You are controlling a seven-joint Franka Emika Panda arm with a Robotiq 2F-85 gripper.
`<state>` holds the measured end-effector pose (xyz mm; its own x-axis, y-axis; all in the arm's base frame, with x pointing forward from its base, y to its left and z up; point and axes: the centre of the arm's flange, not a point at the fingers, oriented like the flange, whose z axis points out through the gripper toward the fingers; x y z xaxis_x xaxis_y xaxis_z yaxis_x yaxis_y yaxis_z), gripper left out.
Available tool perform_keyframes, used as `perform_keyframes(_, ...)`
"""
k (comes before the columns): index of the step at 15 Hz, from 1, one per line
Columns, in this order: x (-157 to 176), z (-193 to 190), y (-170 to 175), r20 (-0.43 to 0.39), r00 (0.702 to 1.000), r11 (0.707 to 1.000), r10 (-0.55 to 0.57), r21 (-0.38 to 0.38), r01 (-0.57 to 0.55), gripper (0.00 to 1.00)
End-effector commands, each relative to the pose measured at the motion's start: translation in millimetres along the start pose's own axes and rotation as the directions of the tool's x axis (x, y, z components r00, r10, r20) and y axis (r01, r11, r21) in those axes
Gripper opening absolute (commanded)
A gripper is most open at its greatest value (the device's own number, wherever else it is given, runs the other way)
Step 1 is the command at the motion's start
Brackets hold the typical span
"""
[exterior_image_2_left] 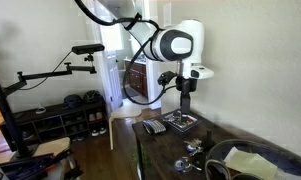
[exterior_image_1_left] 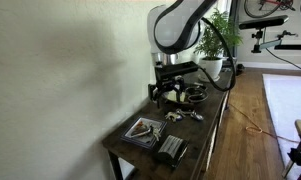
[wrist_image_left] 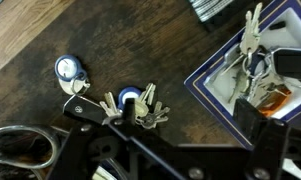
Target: Put the keys in the blue/white plate
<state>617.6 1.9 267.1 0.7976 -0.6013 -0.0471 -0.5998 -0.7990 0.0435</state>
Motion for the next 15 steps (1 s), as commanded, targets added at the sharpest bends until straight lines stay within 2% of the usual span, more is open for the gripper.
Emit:
perform_keyframes(1, 4.3, 5.2, 30.5, 0.033, 0.999, 1.000, -0.021, -0.006, 0.021, 1.00)
perform_keyframes(3, 10.9, 12.1, 40.5, 0.047, 0.999, 1.000, -0.026, -0.007, 0.026, 1.00)
perform_keyframes(4, 13.1, 10.9, 26.6, 0.020, 1.000, 1.000, -0.017, -0.010, 0.017, 1.00)
perform_keyframes(11, 16.8, 14.5, 33.4, 0.026, 1.000, 1.000, -0.018, -0.013, 0.018, 1.00)
perform_keyframes(15, 0.9, 8.8, 36.5, 0.021, 0.999, 0.999, -0.041, -0.015, 0.041, 1.00)
